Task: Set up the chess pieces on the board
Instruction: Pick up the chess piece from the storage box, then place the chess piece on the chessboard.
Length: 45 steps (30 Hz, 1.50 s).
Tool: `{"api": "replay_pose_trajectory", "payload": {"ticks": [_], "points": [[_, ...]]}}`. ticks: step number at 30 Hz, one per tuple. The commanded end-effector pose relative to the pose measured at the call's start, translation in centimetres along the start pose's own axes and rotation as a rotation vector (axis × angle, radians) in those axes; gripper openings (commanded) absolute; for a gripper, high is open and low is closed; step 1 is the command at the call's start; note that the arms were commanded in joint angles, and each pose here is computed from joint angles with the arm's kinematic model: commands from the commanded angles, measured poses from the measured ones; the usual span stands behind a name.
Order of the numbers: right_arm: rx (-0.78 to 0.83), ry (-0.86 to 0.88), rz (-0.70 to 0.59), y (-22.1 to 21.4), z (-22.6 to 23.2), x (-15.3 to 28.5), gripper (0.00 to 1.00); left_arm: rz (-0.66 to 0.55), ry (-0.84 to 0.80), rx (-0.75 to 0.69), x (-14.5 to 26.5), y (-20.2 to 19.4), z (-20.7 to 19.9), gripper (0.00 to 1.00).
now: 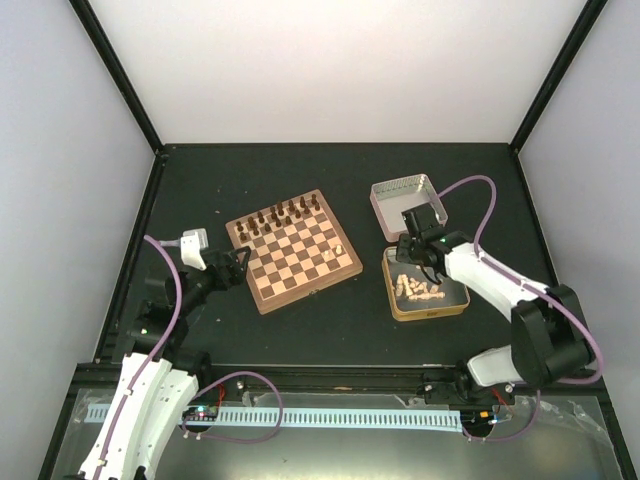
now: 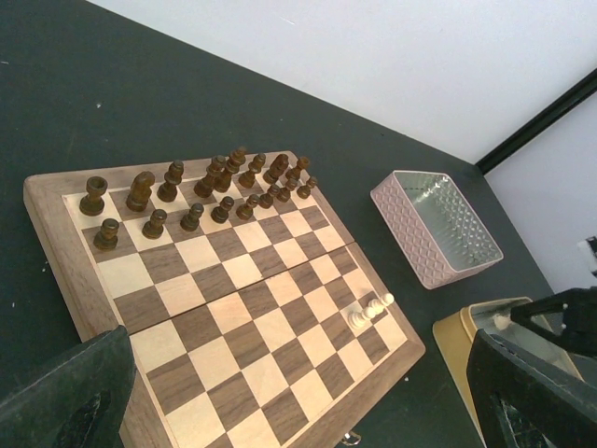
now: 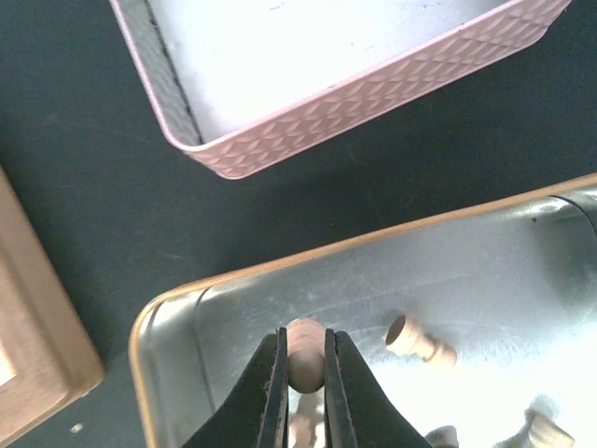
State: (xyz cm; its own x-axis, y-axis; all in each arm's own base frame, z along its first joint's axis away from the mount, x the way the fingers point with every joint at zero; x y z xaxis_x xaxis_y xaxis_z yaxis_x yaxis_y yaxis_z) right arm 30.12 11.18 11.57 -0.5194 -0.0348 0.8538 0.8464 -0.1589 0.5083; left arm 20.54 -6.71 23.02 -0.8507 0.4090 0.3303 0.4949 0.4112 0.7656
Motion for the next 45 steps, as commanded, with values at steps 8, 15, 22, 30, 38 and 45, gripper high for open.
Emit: {"api": "replay_pose_trajectory", "payload": {"ticks": [8, 15, 22, 30, 38, 45], "points": [[0.103, 0.223, -0.044, 0.5, 8.2, 5.9, 0.09, -0.031, -0.029, 0.009, 0.2, 0.9, -0.8, 0.99], [0.256, 0.3, -0.044, -0.4, 16.6, 6.6, 0.09, -0.043, 0.0, 0.006, 0.6, 0.8, -0.4, 0.99], [0.406, 0.262, -0.011, -2.9, 21.8, 5.5, 0.09, -0.073, 0.147, 0.001, 2.0, 1.2, 1.1, 0.99], [0.461, 0.202, 0.034, -4.2, 23.1, 2.8, 0.09, -0.092, 0.175, -0.009, 2.5, 1.3, 1.4, 0.99], [0.487, 0.162, 0.046, -4.5, 23.8, 1.0, 0.09, -0.084, 0.176, -0.009, 2.3, 1.2, 1.5, 0.99], [0.495, 0.12, 0.052, -4.9, 23.8, -0.3, 0.09, -0.083, 0.174, -0.01, 2.3, 1.2, 1.5, 0.99]]}}
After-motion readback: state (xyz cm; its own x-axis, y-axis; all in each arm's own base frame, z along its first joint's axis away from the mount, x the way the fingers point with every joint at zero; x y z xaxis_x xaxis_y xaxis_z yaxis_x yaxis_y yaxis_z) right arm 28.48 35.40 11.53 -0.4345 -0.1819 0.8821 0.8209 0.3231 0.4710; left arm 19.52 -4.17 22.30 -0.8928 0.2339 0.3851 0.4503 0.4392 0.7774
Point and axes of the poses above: each gripper's point midway between its finger pads, its own x axis back along the fingers, its own z axis along the line the jaws close on, y = z × x, the point moved 4 cm from there along x, back along the fingers, and after that the axes turned 1 degree about x, right-handed, at the moved point
